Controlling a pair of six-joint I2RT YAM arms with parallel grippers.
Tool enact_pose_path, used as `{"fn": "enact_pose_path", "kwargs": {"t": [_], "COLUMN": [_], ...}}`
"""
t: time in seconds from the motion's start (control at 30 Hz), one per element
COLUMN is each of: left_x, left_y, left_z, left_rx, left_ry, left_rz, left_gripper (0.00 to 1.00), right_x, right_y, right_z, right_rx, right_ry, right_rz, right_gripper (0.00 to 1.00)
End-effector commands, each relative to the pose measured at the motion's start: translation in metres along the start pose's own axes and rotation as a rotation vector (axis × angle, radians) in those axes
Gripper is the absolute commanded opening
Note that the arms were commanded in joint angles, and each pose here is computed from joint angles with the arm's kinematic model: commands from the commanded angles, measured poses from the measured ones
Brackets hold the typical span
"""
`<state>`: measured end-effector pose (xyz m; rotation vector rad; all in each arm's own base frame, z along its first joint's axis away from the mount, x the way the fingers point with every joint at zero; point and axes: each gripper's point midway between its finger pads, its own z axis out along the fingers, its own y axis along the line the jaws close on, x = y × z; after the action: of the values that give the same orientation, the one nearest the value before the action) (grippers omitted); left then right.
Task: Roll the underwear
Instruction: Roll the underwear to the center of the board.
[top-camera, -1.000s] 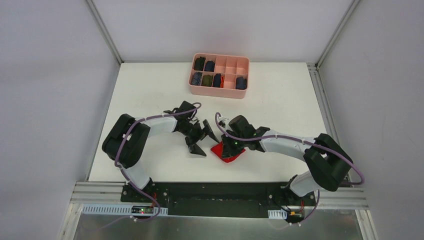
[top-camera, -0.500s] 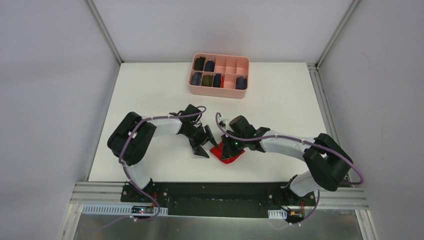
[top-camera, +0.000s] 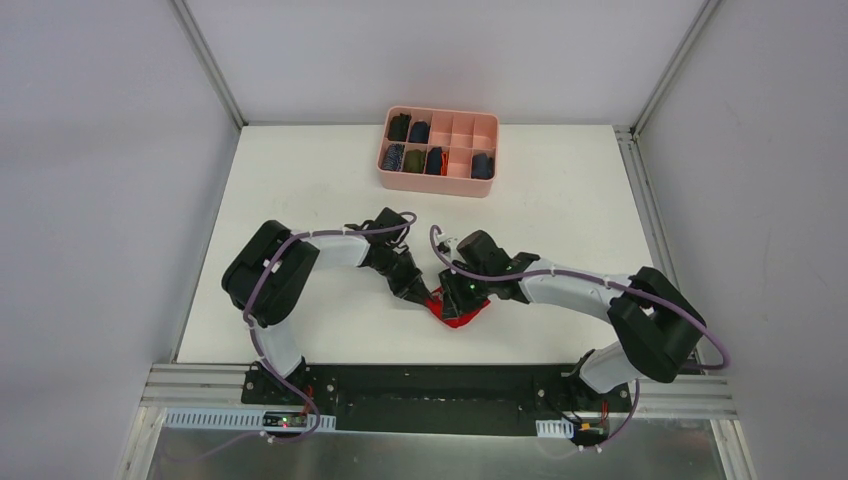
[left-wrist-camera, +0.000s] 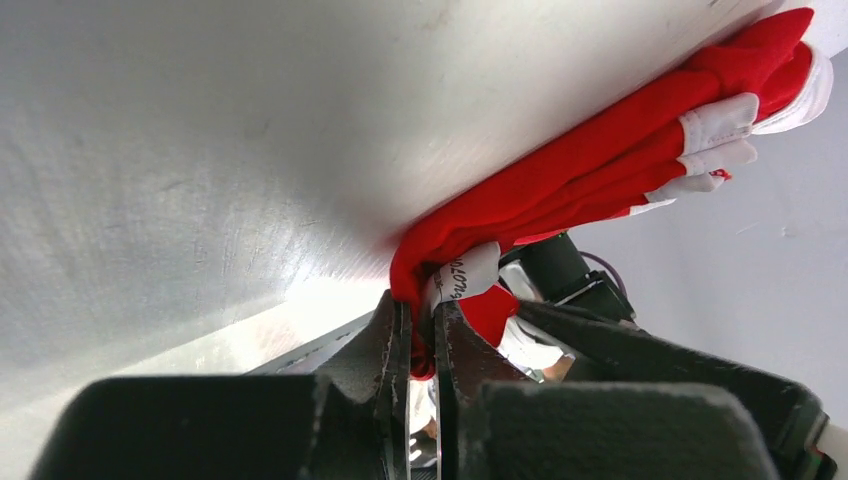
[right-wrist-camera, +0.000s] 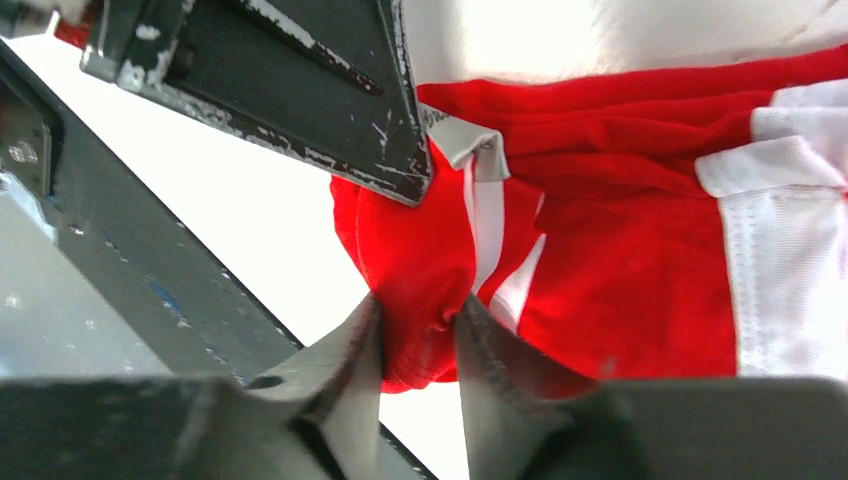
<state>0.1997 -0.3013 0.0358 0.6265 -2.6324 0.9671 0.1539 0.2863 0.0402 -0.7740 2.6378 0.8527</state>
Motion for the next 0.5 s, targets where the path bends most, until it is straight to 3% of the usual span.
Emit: {"fn": "enact_pose_path", "kwargs": {"t": [0.0,0.17,0.27,0.47], "left_x": [-0.001,0.005,0.005,0.003], "left_y": [0.005,0.001,0.001,0.001], "left_z": [0.000,-0.003,-0.002,0.000], "left_rx": [-0.056,-0.054,-0.055,-0.060], "left_ry": [-0.020,0.015,0.027,0.028], "left_rz": [-0.034,-0.051,-0.062,-0.067], "left_gripper": [0.00,0.00,0.00,0.00], "right_x": [-0.012,-0.025,-0.028,-0.029], "right_y": [-0.004,-0.008,-0.011,0.009], "right_z": [-0.021,-0.037,-0.039,-0.027], "right_rx": [0.086,0.234,0.360,0.405], "right_ry": [-0.038,-0.133,-0.153,-0.129], "right_rz": [-0.050,-0.219,-0.353,-0.525], "right_gripper": [0.39,0.53,0.54,0.54]}}
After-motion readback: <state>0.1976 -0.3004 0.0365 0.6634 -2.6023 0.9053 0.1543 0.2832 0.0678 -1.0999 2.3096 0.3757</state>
